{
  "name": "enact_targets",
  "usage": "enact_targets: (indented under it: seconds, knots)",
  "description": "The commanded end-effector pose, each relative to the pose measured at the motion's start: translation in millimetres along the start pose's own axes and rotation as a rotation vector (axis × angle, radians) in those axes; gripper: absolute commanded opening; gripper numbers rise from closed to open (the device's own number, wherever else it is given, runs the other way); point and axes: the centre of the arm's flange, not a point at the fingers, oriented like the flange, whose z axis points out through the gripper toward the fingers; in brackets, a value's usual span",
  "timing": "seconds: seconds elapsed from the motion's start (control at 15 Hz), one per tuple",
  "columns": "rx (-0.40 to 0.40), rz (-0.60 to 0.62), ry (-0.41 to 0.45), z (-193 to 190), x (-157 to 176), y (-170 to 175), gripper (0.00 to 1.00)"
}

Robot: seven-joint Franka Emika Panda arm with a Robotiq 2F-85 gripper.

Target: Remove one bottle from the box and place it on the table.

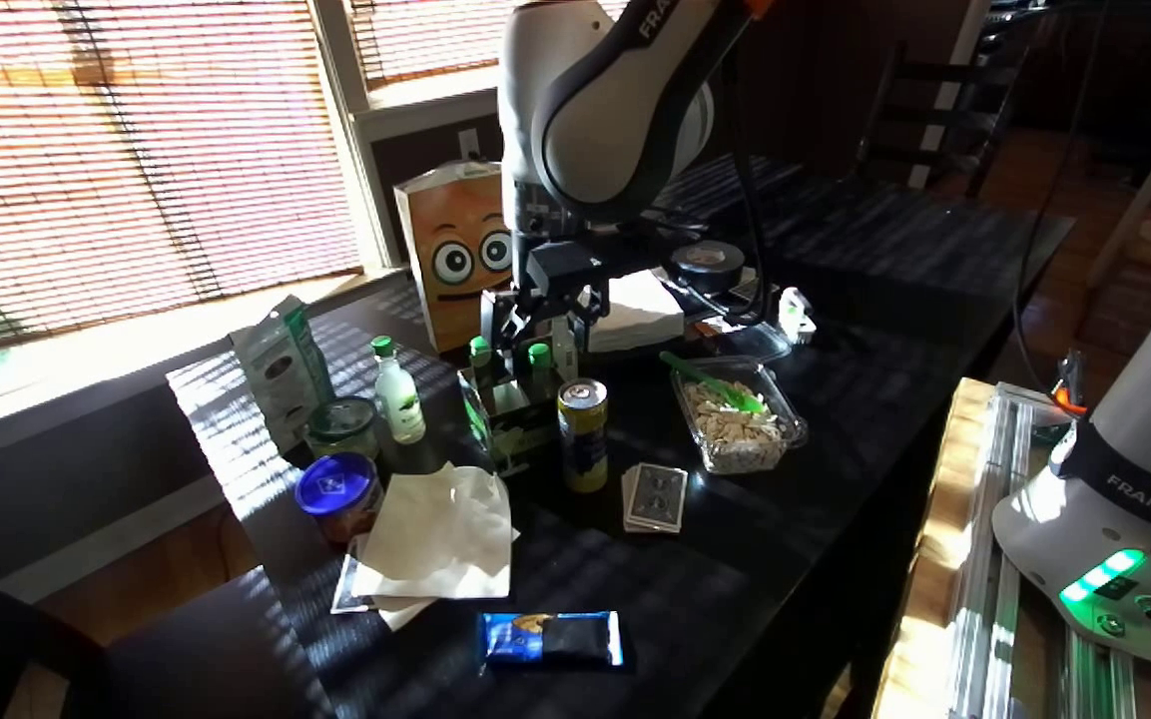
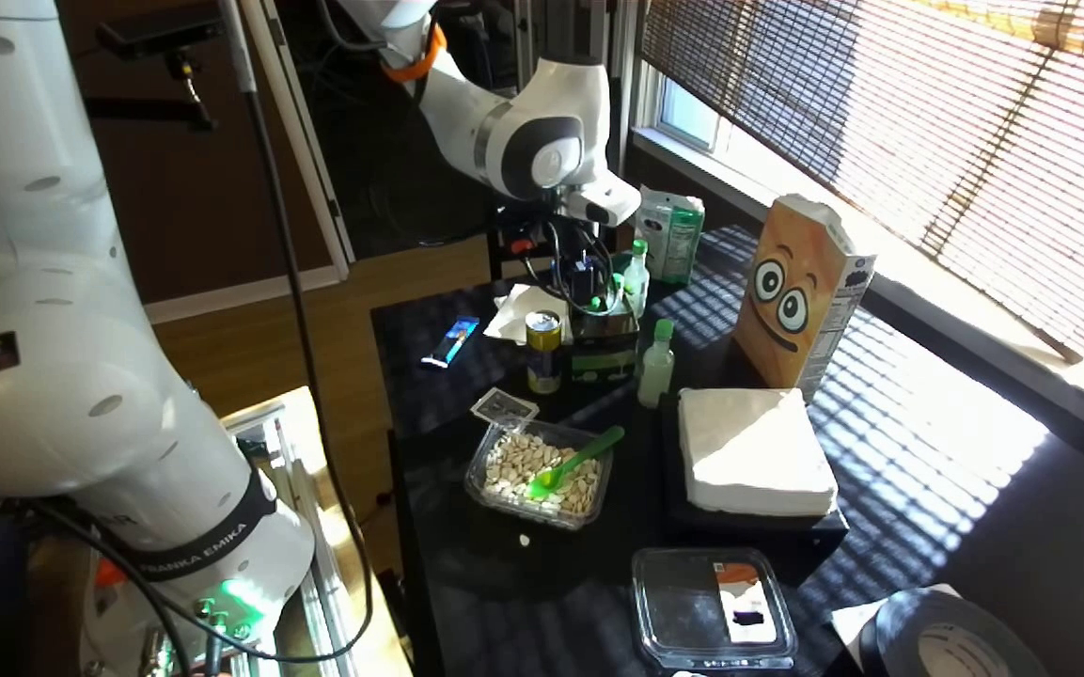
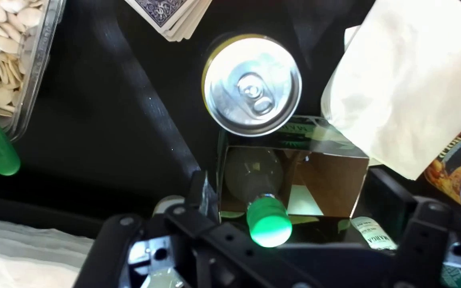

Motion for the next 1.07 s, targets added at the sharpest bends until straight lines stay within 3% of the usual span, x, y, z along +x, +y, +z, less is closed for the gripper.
enact_targets:
  seconds: [0.0, 0.67, 0.8, 1.0]
  knots:
    - [-0.015, 0.057, 0.011, 9, 3, -7, 1.0]
    - [-0.037, 0.058, 0.022, 16, 24, 1, 0.98]
    - [-0.027, 0.045, 0.019, 18, 28, -1, 0.86]
    - [-0.029, 0.027, 0.026, 18, 30, -5, 0.59]
